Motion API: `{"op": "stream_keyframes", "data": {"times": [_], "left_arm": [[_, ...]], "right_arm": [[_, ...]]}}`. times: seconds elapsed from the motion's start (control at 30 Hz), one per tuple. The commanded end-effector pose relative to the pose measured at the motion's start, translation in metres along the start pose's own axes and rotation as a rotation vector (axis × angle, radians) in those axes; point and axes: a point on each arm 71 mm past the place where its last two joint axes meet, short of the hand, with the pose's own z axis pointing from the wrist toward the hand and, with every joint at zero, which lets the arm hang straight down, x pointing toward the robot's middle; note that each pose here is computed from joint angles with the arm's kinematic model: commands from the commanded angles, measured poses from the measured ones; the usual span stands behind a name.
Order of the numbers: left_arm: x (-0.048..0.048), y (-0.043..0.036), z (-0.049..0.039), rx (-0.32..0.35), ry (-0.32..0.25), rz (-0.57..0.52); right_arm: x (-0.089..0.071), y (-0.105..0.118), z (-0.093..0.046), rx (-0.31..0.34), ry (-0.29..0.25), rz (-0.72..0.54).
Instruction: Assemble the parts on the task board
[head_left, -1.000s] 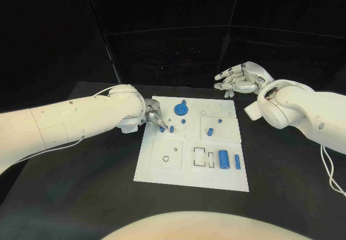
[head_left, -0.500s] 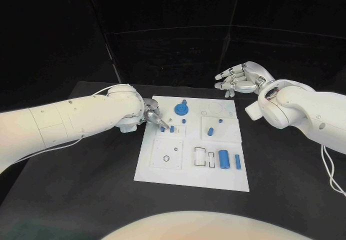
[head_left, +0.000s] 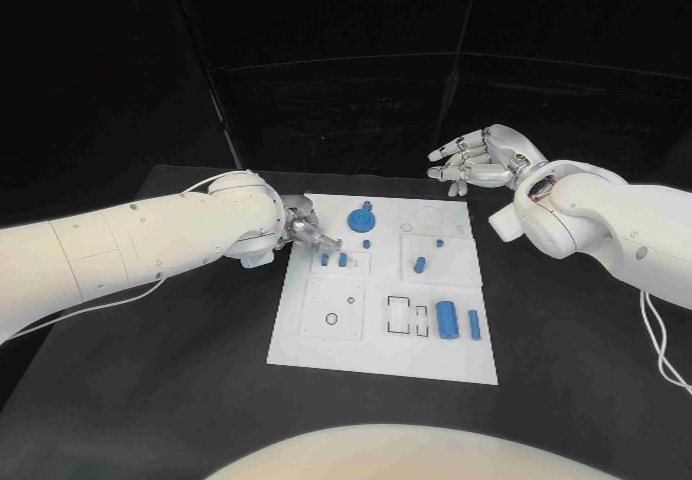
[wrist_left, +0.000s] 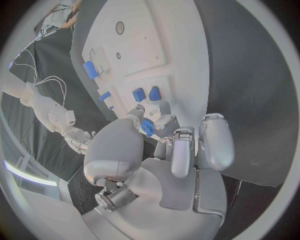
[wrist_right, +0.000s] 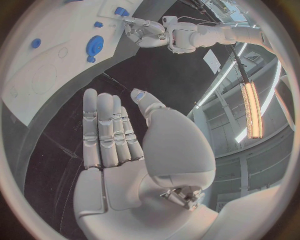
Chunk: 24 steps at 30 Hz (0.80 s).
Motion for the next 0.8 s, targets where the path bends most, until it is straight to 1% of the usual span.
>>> {"op": "stream_keyframes", "data": {"times": [0.03, 0.13, 0.2, 0.27, 0.4, 0.5, 0.57, 0.63, 0.73, 0.8], "left_arm": [[-0.0064, -0.0018, -0.0018, 0.036, -0.073, -0.125], [-0.0107, -0.0028, -0.0027, 0.070, -0.120, -0.162], [-0.0139, -0.0054, -0.0031, 0.110, -0.154, -0.180], [-0.0173, -0.0116, -0.0036, 0.188, -0.191, -0.203], [-0.0241, -0.0305, -0.0053, 0.381, -0.278, -0.265], [-0.0279, -0.0420, -0.0059, 0.488, -0.329, -0.281], [-0.0289, -0.0477, -0.0051, 0.529, -0.344, -0.274], [-0.0287, -0.0532, -0.0034, 0.561, -0.346, -0.245], [-0.0244, -0.0612, 0.0008, 0.600, -0.322, -0.155], [-0.0205, -0.0649, 0.0040, 0.615, -0.301, -0.089]], "right_arm": [[-0.001, 0.002, 0.000, -0.012, 0.001, -0.001], [-0.001, 0.002, 0.000, -0.011, 0.000, -0.001], [-0.001, 0.002, 0.000, -0.011, 0.000, -0.002], [-0.001, 0.001, 0.000, -0.011, -0.001, -0.002], [-0.001, 0.001, 0.001, -0.012, -0.009, -0.002], [-0.002, 0.001, 0.001, -0.012, -0.011, -0.003], [-0.001, 0.001, 0.001, -0.013, -0.011, -0.003], [-0.001, 0.002, 0.002, -0.014, -0.009, -0.002], [0.000, 0.002, 0.002, -0.015, -0.007, -0.002], [0.001, 0.003, 0.003, -0.016, -0.005, -0.001]]}}
